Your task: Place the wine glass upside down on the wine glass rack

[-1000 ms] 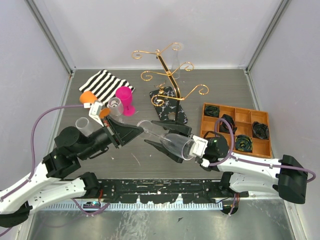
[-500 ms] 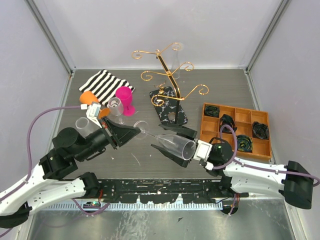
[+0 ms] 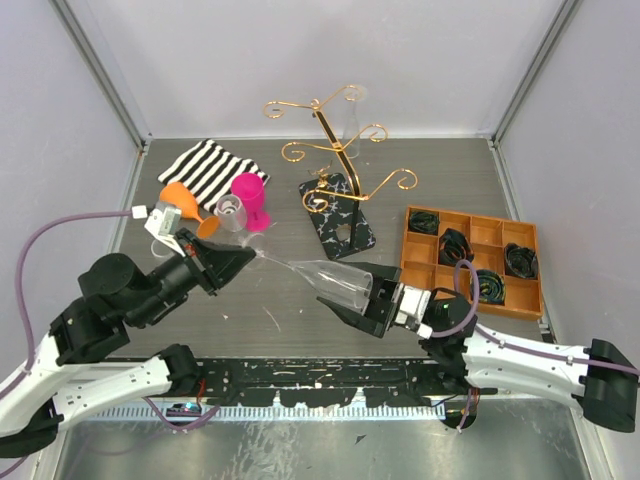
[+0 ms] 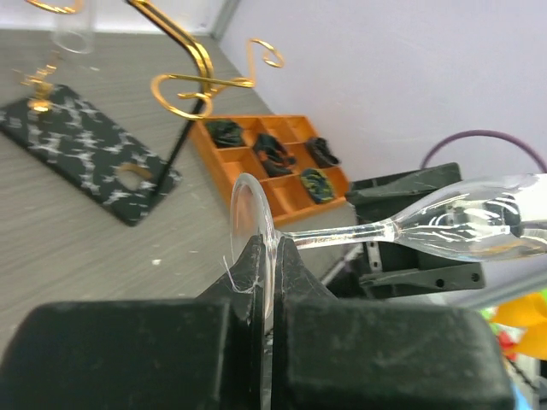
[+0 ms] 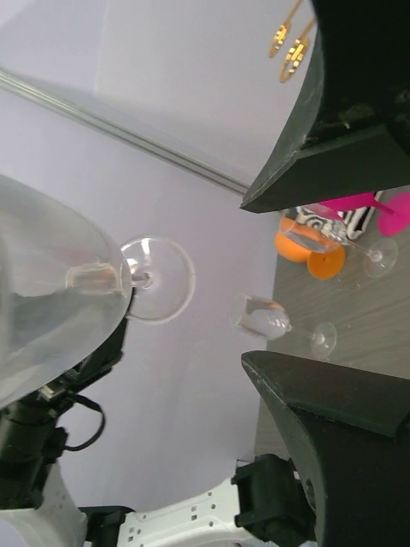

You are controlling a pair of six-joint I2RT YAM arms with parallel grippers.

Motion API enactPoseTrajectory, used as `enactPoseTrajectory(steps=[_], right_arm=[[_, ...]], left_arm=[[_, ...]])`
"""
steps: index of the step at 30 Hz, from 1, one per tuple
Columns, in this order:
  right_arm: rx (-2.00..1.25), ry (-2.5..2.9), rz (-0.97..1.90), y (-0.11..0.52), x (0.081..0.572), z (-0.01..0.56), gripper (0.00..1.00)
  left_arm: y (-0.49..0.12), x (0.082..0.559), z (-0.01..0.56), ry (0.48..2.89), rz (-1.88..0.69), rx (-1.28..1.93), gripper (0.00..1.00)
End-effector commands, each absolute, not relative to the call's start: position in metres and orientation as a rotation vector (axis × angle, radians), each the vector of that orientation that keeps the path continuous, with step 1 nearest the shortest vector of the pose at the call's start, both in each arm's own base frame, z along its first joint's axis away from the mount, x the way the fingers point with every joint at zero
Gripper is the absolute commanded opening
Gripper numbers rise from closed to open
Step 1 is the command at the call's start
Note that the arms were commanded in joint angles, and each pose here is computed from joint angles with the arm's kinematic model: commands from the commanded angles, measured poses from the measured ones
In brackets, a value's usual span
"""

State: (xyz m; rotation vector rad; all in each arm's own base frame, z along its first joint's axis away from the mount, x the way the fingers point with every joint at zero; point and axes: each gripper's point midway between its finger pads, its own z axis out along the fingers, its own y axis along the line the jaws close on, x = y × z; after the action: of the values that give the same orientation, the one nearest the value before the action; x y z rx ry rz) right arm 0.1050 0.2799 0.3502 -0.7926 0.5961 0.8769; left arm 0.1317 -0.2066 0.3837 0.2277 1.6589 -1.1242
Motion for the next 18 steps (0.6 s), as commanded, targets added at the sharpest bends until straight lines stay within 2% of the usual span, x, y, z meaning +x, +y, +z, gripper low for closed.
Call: enactPoseTrajectory(steps=[1, 11, 18], right_arm=[[-0.763, 0.791, 0.919, 0.278, 0.117, 0.322, 0.71], [-0.627, 1.21, 0.984, 0.263, 0.136, 0.264, 0.71], [-0.541, 1.666, 0.912, 0.257, 0.149, 0.216, 0.71]], left_arm=[[-0.167, 0.145, 0.393, 1.639, -0.865, 0.255, 0.0], [-0.129, 0.159, 0.367, 1.734, -0.497, 0.388, 0.0], [-0.11, 0.174, 0.346, 1.791, -0.261, 0.425, 0.0]])
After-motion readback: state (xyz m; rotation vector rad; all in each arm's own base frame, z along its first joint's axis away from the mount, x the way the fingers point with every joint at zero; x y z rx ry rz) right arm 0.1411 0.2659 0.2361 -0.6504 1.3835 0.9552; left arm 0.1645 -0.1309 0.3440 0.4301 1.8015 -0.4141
